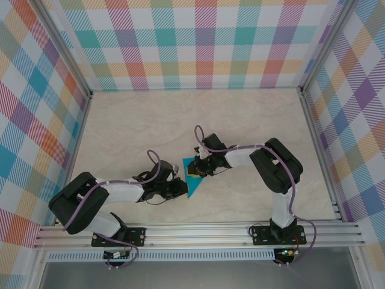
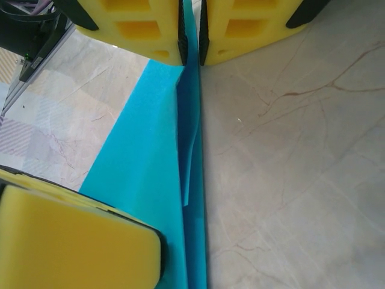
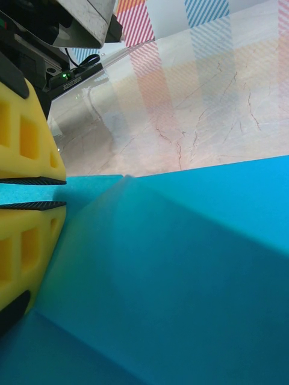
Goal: Fold a paper plane with a square sheet of paper (pick it up from the middle)
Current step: Fourth fold the wing at the center of the table.
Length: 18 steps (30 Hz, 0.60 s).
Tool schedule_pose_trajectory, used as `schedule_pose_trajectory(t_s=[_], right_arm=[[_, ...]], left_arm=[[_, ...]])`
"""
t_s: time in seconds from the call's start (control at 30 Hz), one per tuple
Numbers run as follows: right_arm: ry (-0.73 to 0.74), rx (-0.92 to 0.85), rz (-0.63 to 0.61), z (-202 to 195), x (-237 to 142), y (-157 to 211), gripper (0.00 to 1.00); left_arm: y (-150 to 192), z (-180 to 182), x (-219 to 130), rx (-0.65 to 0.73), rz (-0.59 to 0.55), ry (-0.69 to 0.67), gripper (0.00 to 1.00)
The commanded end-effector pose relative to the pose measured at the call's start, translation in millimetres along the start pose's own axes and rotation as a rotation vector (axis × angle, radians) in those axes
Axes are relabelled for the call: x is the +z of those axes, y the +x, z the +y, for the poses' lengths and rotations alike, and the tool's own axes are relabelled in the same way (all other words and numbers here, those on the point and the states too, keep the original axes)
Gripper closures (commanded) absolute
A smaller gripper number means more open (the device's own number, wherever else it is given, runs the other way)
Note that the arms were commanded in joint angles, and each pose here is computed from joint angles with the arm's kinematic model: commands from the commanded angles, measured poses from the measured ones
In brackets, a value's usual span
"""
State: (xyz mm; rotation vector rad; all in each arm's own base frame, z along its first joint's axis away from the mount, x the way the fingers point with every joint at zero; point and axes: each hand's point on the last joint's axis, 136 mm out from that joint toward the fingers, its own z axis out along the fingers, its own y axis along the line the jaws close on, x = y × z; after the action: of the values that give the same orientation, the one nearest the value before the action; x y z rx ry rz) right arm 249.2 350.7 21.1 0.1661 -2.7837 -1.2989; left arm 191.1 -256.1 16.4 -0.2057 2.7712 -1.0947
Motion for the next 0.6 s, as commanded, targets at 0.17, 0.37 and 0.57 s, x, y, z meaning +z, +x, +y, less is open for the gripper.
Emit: schedule_pose_trajectory(t_s=[0.17, 0.37, 0.57], right_arm=[[0.087, 0.076, 0.047, -34, 10, 19, 0.82], [0.094, 0.078, 0.048, -36, 10, 20, 0.82], [0.095, 0.08, 0.049, -37, 10, 21, 0.82]], left_arm=[[17, 40, 6, -0.008, 0.053, -0.205, 0.92], [21, 14, 3, 0.035, 0.07, -0.122, 0.88], [9, -19, -20, 0.065, -0.014, -0.02, 0.81]])
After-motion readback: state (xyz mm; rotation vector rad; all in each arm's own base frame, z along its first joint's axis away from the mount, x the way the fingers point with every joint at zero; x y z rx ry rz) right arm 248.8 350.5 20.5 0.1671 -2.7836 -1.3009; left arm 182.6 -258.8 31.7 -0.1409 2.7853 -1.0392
